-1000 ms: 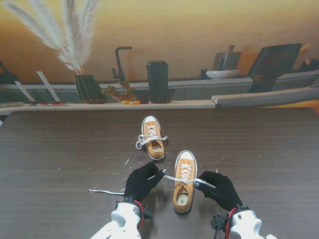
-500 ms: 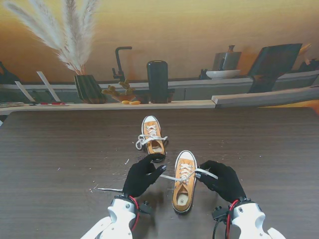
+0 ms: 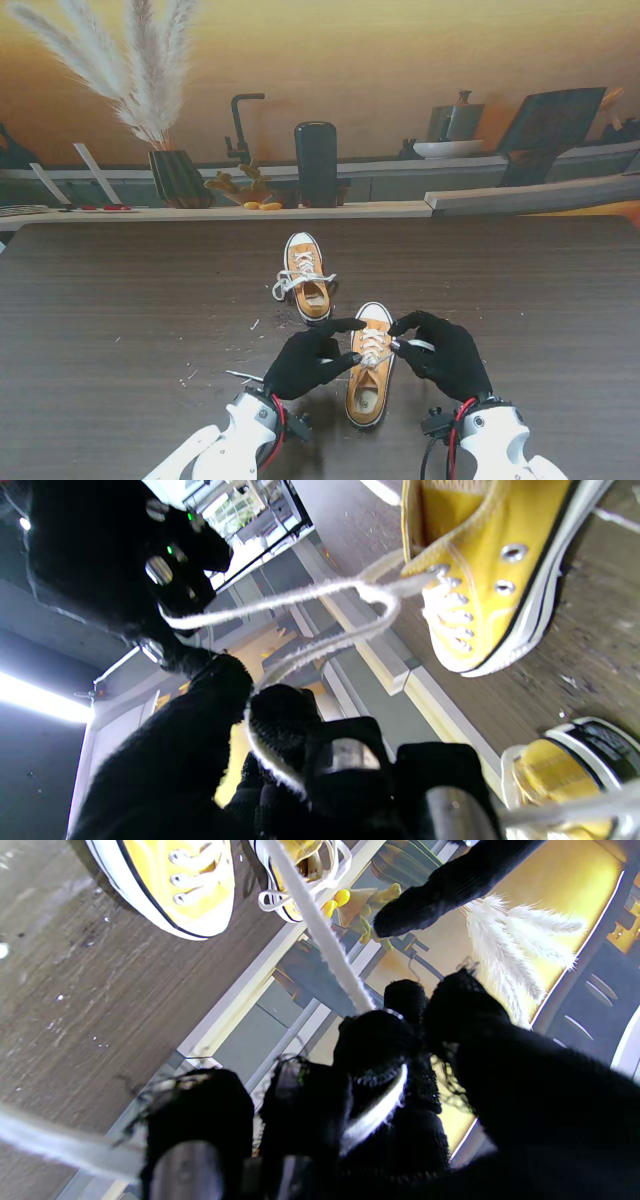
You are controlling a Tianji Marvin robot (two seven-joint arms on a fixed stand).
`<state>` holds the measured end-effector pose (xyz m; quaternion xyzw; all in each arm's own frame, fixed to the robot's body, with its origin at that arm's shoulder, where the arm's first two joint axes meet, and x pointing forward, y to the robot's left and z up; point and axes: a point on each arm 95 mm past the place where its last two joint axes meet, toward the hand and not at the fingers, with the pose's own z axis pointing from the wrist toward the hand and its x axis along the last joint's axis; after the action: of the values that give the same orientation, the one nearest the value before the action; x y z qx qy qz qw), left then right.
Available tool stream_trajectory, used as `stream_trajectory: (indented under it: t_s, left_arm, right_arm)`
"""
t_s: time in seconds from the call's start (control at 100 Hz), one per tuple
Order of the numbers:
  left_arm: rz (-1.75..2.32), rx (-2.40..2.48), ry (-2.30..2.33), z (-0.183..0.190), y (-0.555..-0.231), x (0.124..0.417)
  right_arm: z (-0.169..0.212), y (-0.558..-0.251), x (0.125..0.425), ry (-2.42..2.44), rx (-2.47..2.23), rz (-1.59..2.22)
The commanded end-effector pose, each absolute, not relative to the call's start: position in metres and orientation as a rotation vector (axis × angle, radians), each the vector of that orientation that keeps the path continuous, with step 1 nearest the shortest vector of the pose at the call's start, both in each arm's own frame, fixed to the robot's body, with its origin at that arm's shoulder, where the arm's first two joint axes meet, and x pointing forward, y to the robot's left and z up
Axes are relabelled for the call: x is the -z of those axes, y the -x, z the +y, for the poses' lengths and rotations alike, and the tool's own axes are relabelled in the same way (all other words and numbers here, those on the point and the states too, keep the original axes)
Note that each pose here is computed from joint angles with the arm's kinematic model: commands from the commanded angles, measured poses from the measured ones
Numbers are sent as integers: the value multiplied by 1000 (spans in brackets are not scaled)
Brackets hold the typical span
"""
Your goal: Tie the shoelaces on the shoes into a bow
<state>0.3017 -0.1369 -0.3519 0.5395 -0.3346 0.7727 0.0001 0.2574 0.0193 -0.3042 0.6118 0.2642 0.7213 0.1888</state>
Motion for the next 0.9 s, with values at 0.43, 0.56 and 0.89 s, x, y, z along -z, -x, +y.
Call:
stream_trajectory:
  t_s: [0.43,0.56,0.89]
  left_arm:
    - [-1206,-2253,-1650,-174,-308,360]
    - [-1230,-2259,-1665,-181,-310,363]
    - [-1148,-2314,-1812,-190,-313,363]
  right_arm:
    - [37,-255,294,-1684,-2110,836]
    - [40,-254,295,-1686,-2124,869]
    - [35,-249,296,-1687,-2121,1016]
